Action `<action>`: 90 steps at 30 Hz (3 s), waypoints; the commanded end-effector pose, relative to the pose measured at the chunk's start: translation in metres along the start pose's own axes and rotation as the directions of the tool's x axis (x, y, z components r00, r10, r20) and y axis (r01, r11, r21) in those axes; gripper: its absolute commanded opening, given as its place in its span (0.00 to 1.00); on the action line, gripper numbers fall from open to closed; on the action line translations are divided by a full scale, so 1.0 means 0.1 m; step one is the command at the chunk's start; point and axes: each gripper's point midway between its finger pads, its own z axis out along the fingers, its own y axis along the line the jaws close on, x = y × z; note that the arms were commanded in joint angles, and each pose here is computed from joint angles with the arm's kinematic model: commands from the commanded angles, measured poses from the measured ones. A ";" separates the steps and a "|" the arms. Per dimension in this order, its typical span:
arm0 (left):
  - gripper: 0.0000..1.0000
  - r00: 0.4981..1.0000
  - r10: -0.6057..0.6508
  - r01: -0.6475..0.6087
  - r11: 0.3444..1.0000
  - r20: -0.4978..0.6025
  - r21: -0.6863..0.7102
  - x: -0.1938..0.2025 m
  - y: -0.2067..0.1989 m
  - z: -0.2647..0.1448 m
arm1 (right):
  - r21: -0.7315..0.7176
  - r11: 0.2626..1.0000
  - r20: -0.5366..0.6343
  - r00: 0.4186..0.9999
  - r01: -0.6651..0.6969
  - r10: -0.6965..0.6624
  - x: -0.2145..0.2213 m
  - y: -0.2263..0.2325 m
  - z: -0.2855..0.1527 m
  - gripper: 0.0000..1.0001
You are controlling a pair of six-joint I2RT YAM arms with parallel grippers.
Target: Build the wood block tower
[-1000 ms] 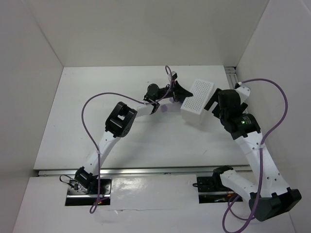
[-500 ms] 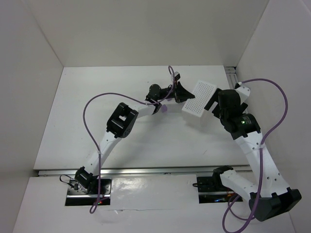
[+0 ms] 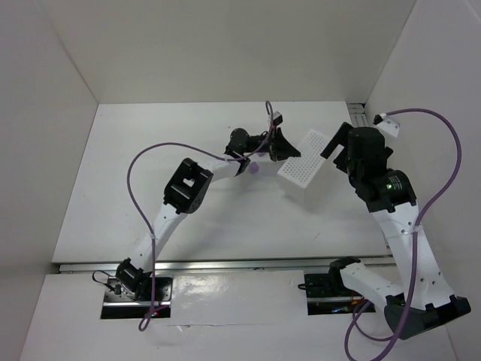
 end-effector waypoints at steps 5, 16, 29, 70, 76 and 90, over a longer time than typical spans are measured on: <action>0.00 0.901 0.339 -0.360 0.933 -0.272 -0.029 0.61 -1.32 -0.50 | 0.018 1.000 0.053 0.998 0.014 -0.015 -0.26 -0.07 -0.20 0.99; 0.00 0.913 0.388 -0.388 0.741 -0.123 -0.548 0.17 -1.32 -1.24 | -0.002 1.000 0.049 0.999 0.020 -0.020 -0.20 0.00 -0.08 0.99; 0.00 0.839 0.542 0.175 -0.179 0.051 -0.968 -0.48 -0.82 -3.70 | 0.008 0.994 -0.100 0.989 0.109 -0.107 0.35 0.04 0.36 0.99; 0.99 0.767 0.641 0.183 -0.185 0.023 -0.965 -0.10 -1.51 -3.49 | -0.492 0.774 -0.336 0.732 0.400 -0.592 2.51 2.06 1.86 0.87; 0.99 0.773 0.634 0.107 -0.155 -0.016 -0.982 0.30 -1.43 -3.13 | -0.496 0.768 -0.343 0.721 0.405 -0.602 2.65 2.07 1.91 0.73; 0.99 0.753 0.657 0.144 -0.199 -0.022 -0.969 0.50 -1.58 -3.29 | -0.453 0.799 -0.361 0.738 0.396 -0.570 2.79 2.15 1.87 0.31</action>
